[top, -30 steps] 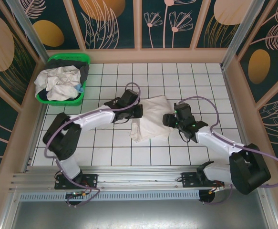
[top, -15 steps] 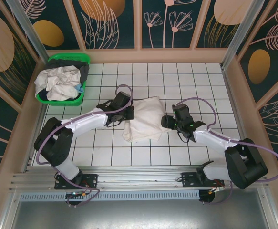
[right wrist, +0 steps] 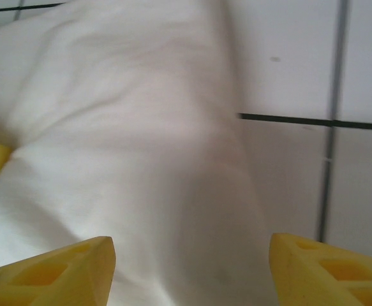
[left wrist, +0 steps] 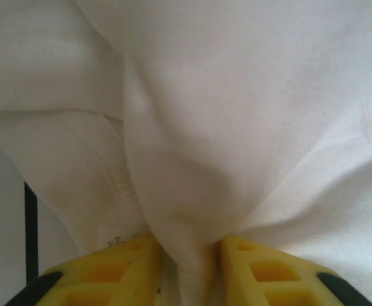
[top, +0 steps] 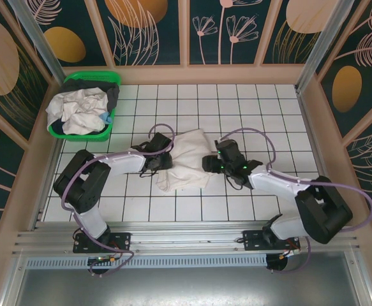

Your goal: Fold and stack the t-shirts

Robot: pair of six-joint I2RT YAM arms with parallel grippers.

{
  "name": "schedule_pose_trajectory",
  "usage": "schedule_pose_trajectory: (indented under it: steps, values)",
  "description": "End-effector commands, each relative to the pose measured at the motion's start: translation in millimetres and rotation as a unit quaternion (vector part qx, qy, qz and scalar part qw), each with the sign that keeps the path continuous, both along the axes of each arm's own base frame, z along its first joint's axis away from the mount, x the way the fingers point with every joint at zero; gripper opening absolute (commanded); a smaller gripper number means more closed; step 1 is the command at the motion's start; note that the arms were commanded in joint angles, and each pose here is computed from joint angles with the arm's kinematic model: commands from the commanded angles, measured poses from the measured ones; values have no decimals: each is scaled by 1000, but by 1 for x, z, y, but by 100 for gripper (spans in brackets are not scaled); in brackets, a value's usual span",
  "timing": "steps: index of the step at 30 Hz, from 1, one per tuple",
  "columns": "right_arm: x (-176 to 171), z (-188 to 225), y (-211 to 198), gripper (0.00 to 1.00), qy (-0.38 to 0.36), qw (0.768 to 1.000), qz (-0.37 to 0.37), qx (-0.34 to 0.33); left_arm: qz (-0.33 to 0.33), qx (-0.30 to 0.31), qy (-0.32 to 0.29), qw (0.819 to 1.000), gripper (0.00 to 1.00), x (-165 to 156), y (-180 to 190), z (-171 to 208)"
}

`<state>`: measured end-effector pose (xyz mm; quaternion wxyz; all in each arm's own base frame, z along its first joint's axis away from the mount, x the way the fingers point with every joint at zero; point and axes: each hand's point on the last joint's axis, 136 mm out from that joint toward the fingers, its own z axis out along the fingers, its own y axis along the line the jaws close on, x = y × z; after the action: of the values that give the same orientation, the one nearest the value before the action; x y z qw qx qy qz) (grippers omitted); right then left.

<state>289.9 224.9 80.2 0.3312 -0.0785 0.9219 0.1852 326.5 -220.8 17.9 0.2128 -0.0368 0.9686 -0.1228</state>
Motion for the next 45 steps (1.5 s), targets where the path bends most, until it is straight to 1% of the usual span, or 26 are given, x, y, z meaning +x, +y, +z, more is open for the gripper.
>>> schedule_pose_trajectory:
  steps: [1,2,5,6,7,11,12,14,17,21,23,27,31,35,37,40,42,44,45]
  values:
    - [11,-1,21,62,-16,1000,8,-5,11,25,-1,1000,38,6,13,-1]
    - [11,-11,21,62,-4,1000,4,-11,12,29,-7,999,41,8,15,4]
    - [2,-38,17,60,25,999,5,-31,15,41,-15,999,43,12,24,16]
    - [-2,-46,15,60,32,999,5,-36,14,35,-29,999,44,22,19,28]
    - [-7,-51,15,60,36,999,9,-38,13,38,-33,999,45,25,19,32]
    - [-23,-68,10,64,47,997,17,-52,1,33,-63,997,48,46,8,57]
    - [-25,-70,10,66,47,997,20,-57,-6,32,-65,997,48,51,3,57]
    - [-29,-72,10,68,44,996,23,-73,-18,31,-67,997,48,64,-6,55]
    - [-33,-72,5,69,39,994,19,-105,-25,29,-56,998,46,82,-14,41]
    - [-39,-70,-5,70,39,990,9,-134,-12,21,-38,999,43,98,-4,16]
    - [-44,-69,-11,70,42,989,7,-141,-11,21,-33,999,40,105,-1,9]
    - [-51,-59,-17,70,39,989,7,-144,-16,21,-33,999,34,116,-2,0]
    - [-46,-26,-2,71,4,992,26,-122,-26,18,-38,999,30,127,-9,4]
    - [-27,13,33,73,-60,995,54,-65,-35,15,-55,998,31,136,-14,24]
    - [-16,19,49,73,-76,993,63,-58,-37,11,-68,997,34,136,-14,44]
    - [3,6,66,73,-73,992,68,-82,-34,-2,-99,995,40,130,-10,79]
    - [14,-12,73,73,-57,990,64,-110,-28,-7,-121,992,46,120,-1,104]
    - [20,-33,74,73,-33,989,59,-135,-19,-9,-143,990,52,108,10,123]
    - [22,-44,72,72,-20,987,56,-149,-12,-12,-162,987,55,101,17,138]
